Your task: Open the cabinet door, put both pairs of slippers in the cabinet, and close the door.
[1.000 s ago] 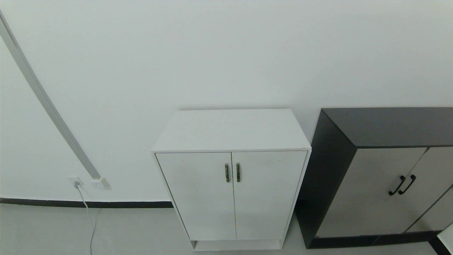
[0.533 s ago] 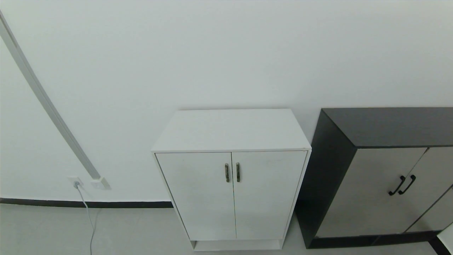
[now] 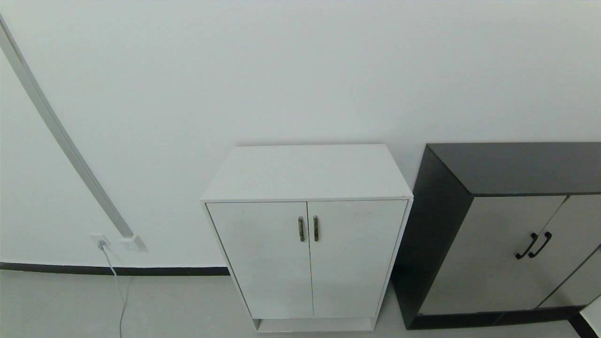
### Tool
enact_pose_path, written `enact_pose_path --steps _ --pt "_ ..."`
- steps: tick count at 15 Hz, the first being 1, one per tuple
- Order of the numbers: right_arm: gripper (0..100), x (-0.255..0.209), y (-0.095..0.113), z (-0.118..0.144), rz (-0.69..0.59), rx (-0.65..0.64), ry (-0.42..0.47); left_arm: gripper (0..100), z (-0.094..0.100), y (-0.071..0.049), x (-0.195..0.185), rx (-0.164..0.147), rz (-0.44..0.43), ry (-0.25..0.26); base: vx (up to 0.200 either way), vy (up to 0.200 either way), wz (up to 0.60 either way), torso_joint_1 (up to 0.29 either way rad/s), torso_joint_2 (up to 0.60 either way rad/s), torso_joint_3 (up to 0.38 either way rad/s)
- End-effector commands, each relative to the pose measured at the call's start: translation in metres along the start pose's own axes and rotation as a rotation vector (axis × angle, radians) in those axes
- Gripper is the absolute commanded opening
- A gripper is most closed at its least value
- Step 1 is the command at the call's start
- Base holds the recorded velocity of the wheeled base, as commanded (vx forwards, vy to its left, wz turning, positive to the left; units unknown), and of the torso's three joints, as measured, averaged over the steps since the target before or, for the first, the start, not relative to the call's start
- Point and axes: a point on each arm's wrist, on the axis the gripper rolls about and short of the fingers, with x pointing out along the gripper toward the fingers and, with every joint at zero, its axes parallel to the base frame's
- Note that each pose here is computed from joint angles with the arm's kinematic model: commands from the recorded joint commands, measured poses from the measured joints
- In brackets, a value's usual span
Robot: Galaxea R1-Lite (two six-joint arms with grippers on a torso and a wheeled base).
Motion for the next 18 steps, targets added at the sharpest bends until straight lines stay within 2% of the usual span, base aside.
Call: enact_pose_path --steps 1,3,5,11,16,18 --pt "0 0.001 0.0 0.0 -0.037 0.016 0.012 0 0.0 0.0 0.0 0.0 0.001 0.001 0.0 0.0 0.0 0.0 0.0 0.0" --pt "0 -0.002 -0.001 -0.001 -0.096 0.042 -0.019 0 0.0 0.0 0.0 0.0 0.001 -0.001 0.0 0.0 0.0 0.0 0.0 0.0" --pt "0 -0.008 0.0 -0.003 -0.134 0.056 -0.096 0 0.0 0.0 0.0 0.0 0.001 -0.001 0.0 0.0 0.0 0.0 0.0 0.0" --pt "0 -0.021 0.001 -0.011 -0.141 0.053 -0.291 0 0.0 0.0 0.0 0.0 0.001 -0.001 0.0 0.0 0.0 0.0 0.0 0.0" --pt "0 -0.022 0.001 -0.011 -0.124 0.057 -0.307 0 0.0 0.0 0.0 0.0 0.001 0.001 0.0 0.0 0.0 0.0 0.0 0.0" --pt "0 -0.024 0.001 -0.013 -0.057 0.041 -0.349 0 0.0 0.0 0.0 0.0 0.001 -0.001 0.0 0.0 0.0 0.0 0.0 0.0"
